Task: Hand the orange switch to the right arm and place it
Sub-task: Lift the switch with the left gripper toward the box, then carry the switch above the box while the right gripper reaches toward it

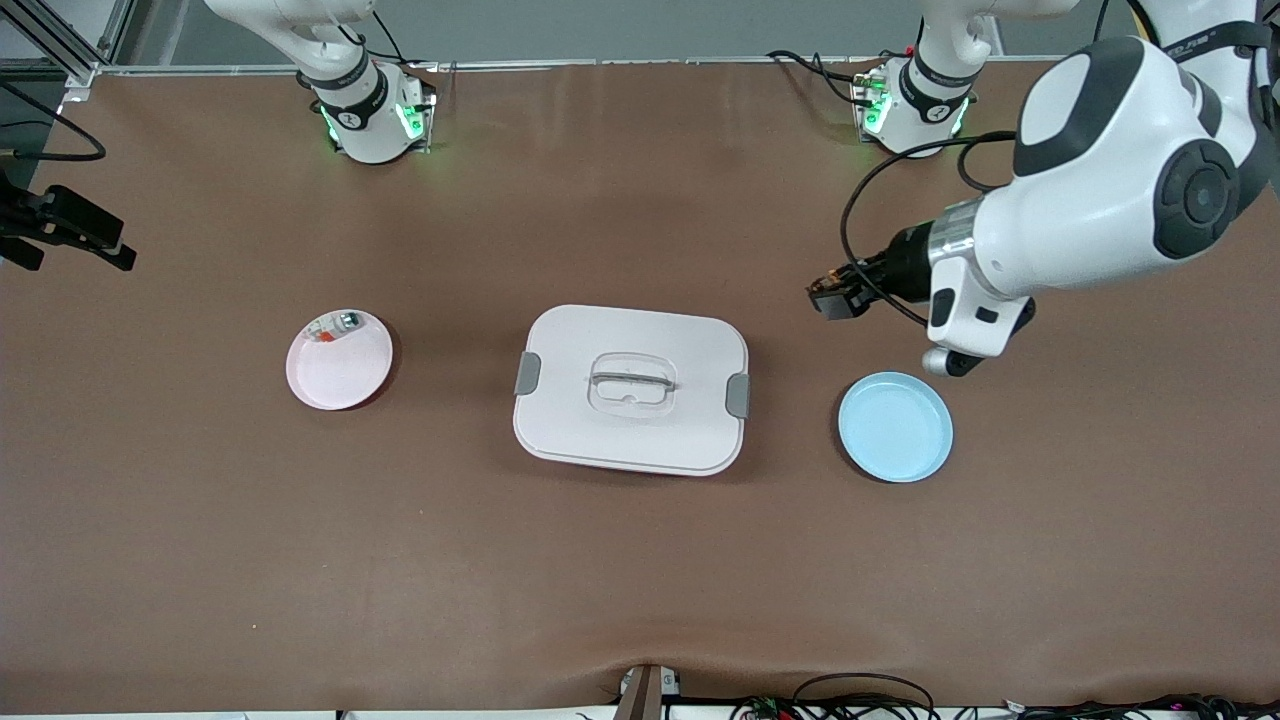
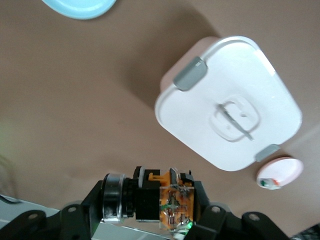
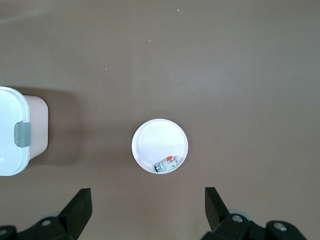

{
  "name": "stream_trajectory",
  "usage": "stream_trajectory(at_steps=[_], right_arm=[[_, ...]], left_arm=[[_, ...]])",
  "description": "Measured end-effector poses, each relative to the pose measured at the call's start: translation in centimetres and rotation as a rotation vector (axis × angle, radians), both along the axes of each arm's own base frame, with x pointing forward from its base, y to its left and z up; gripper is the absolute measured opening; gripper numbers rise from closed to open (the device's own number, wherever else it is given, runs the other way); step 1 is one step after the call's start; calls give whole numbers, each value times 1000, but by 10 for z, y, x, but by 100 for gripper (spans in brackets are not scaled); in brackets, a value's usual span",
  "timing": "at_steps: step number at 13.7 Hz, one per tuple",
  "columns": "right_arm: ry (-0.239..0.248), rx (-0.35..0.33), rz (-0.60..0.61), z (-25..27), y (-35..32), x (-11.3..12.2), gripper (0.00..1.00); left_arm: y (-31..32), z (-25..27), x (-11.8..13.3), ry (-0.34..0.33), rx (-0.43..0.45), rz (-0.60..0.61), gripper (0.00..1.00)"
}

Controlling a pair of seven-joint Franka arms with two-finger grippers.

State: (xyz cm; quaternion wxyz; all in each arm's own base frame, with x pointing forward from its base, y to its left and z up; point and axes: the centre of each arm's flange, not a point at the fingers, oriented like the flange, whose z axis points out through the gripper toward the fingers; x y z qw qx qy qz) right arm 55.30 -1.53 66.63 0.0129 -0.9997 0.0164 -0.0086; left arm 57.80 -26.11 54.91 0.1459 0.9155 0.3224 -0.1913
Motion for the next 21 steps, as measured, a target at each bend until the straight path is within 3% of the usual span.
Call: stream_trajectory(at_steps=[6,9,12,16,19,21], right_arm=[[24,26,-2,-5,0,-1,100],[33,145,-53,-4,21,-1,100],[59,342,-152,-7,66,2,100],[-39,521,-247,-16,135,6,100],[-103,692,-304,-36,180,-10,100],[-152,726,-309,-55,214,-28,100]], left_arm=[[-36,8,-4,16,-2,189,72],[-73,8,-13,25,-5,294,72],[-116,6,-25,55,-12,432,72],[-150,2,-39,97,-13,534,72],[-176,2,-48,125,-34,641,72],[-190,1,-54,140,-48,693,72]])
